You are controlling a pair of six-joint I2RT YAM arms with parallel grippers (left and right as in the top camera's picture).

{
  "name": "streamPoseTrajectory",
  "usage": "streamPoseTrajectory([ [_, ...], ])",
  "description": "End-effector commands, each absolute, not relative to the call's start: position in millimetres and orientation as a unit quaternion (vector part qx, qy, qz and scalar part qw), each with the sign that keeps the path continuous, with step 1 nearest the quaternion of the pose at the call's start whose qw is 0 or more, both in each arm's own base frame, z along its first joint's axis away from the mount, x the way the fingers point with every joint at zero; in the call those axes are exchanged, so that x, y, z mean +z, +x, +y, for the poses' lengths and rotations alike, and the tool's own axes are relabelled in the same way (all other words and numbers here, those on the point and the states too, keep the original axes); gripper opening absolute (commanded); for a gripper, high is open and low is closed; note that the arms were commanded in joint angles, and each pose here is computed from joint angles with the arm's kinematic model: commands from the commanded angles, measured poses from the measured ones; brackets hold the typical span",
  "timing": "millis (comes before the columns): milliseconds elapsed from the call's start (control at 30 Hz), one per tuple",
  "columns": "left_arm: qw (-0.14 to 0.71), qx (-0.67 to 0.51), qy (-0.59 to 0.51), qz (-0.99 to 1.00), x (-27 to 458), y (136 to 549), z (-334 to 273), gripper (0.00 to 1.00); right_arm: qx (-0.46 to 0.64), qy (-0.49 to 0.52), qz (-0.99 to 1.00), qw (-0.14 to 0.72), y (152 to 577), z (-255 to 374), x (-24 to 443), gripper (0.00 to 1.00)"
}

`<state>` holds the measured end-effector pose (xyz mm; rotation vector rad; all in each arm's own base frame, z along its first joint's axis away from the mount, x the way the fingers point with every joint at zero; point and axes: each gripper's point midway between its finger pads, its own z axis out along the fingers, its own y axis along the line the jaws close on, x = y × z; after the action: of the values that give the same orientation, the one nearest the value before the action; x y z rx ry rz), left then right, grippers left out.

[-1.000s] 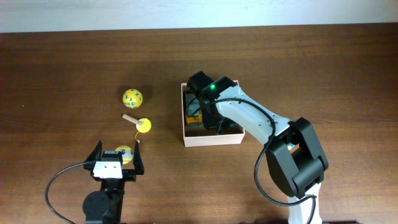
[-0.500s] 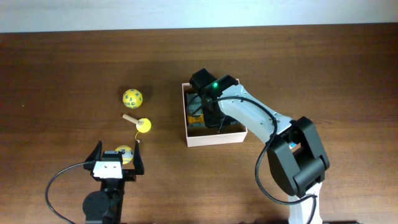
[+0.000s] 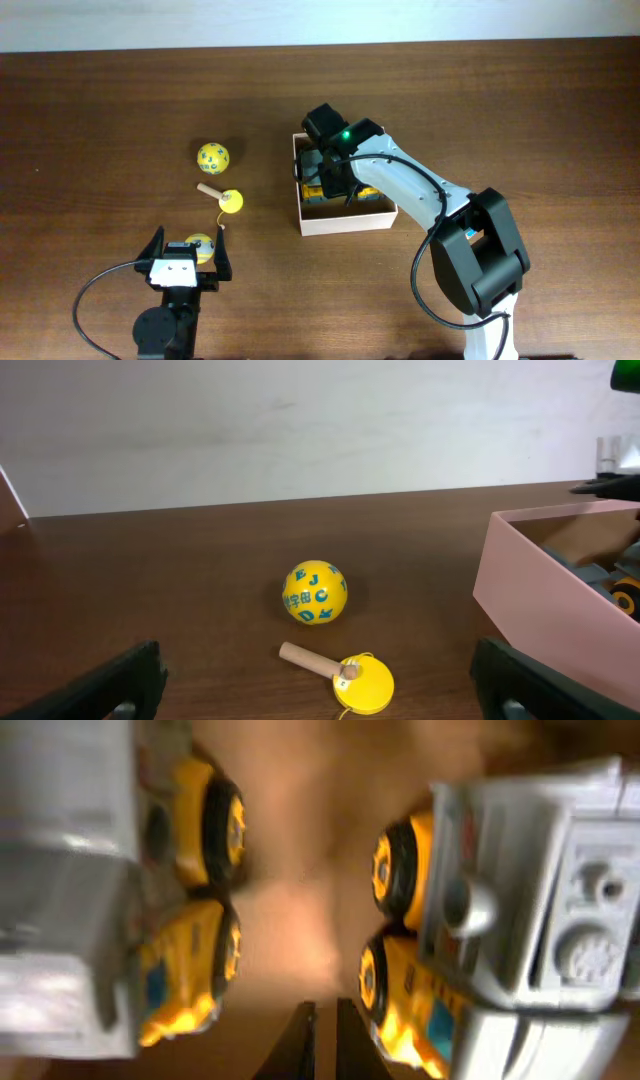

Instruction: Pack container

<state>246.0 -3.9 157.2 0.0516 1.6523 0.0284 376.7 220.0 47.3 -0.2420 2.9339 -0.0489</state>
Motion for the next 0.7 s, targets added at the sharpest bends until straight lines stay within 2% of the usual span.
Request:
streamPoseTrajectory([
  [0,0.676,0.017,0.03,0.736,155,246,-4,0.99,-0.011,-0.098,0.985,0.139,392,224,68,0.05],
  [667,0.676,0.017,0.029,0.736,155,246,-4,0.99,-0.058,-0.16,0.959,0.226,433,222,80,0.04],
])
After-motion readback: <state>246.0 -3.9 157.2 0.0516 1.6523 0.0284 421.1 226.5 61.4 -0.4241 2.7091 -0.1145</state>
